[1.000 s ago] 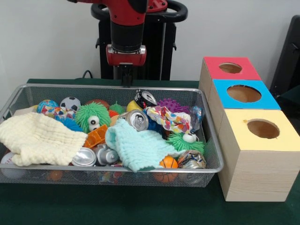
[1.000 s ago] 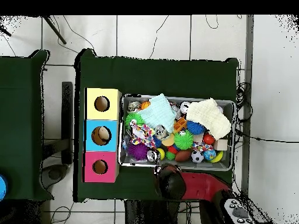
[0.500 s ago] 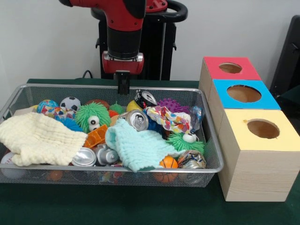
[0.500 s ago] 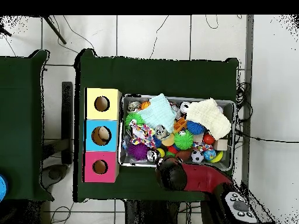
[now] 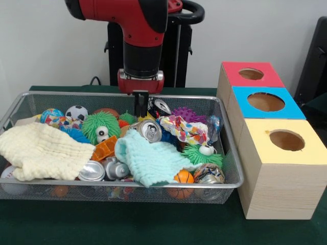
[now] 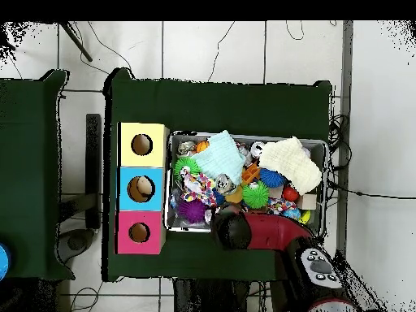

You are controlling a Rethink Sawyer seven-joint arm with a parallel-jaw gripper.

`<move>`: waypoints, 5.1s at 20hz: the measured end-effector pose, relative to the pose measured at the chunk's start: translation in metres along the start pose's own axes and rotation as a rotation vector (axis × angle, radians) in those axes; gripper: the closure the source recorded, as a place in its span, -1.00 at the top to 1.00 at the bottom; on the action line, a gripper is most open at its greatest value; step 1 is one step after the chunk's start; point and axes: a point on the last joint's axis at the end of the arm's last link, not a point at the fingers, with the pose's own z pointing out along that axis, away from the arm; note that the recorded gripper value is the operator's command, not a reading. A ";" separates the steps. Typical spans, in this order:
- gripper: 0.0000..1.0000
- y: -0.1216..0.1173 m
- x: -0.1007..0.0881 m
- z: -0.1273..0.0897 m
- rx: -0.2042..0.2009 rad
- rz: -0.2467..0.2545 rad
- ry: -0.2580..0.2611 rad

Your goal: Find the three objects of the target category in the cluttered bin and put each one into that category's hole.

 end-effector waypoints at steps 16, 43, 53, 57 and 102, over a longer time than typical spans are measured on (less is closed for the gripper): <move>-1.00 -0.001 -0.047 0.014 0.019 -0.027 0.030; -1.00 -0.004 -0.035 0.016 0.024 -0.018 -0.015; -1.00 -0.001 -0.027 0.016 0.024 -0.018 -0.039; -1.00 -0.001 -0.025 0.016 0.025 -0.017 -0.036; -1.00 -0.011 -0.040 -0.066 0.037 0.063 -0.002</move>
